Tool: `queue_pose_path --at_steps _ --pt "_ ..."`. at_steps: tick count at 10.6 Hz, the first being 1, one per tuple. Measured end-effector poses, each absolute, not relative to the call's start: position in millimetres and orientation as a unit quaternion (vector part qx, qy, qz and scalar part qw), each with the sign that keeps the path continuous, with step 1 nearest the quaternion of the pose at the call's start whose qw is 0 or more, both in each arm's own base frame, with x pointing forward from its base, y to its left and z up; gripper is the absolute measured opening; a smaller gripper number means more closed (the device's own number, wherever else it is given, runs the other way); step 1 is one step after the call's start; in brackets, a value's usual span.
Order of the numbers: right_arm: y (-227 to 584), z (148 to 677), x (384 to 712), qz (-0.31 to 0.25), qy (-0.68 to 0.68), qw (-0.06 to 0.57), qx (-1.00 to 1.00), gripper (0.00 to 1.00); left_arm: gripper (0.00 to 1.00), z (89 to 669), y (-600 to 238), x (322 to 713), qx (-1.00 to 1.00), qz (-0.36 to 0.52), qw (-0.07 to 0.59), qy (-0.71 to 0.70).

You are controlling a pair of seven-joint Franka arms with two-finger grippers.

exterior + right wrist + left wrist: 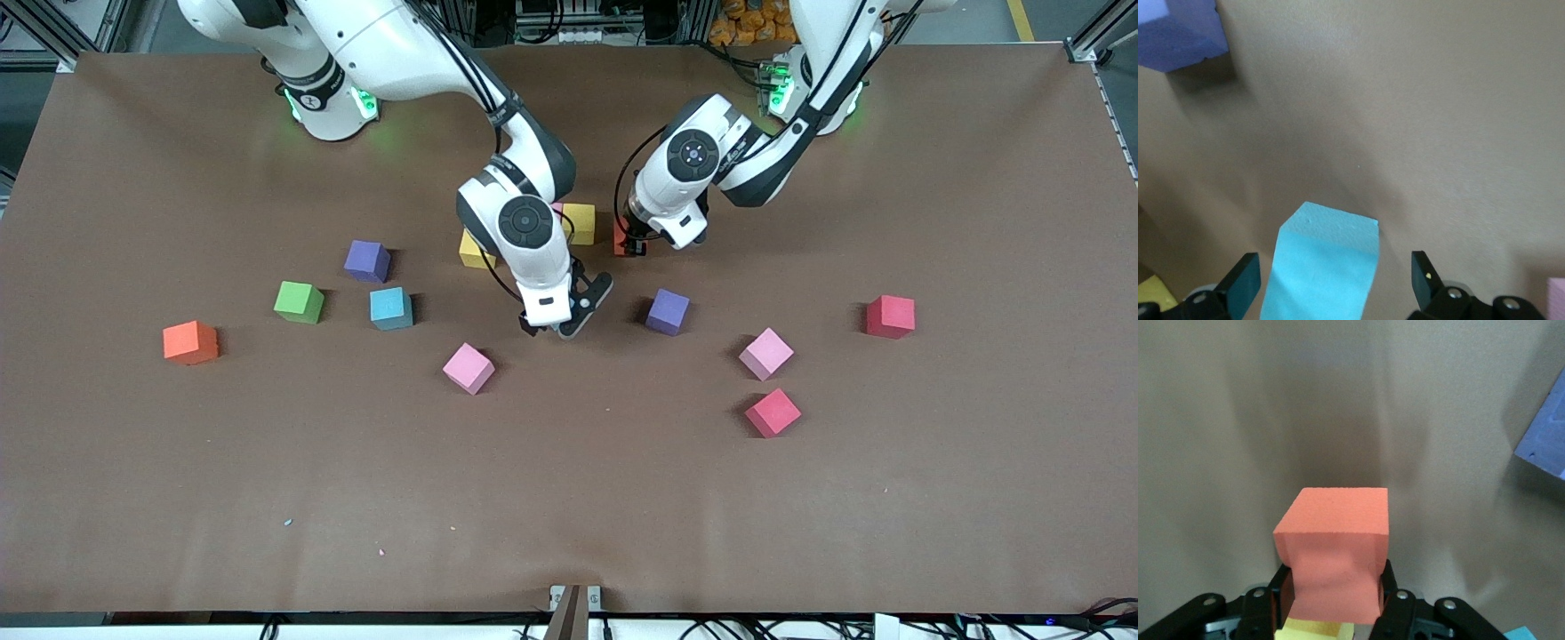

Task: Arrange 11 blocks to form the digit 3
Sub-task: 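Grasp the teal cube with the right gripper while the left gripper carries orange, then place the orange cube beside yellow while the right gripper carries the teal cube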

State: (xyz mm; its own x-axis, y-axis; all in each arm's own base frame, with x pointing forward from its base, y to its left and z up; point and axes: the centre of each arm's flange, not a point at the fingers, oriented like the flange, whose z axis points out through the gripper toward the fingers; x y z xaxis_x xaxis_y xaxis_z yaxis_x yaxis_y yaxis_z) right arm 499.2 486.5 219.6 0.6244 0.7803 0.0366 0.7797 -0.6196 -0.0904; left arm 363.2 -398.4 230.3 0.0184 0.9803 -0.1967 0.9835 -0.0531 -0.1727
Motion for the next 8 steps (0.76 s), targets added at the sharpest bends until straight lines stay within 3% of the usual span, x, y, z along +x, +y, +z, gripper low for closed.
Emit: queue_pose_path --at_steps 8 --pt "481.5 200.2 497.7 0.018 -0.415 0.060 -0.907 1.00 0.53 221.5 -424.0 321.4 0.733 -0.128 0.017 0.667"
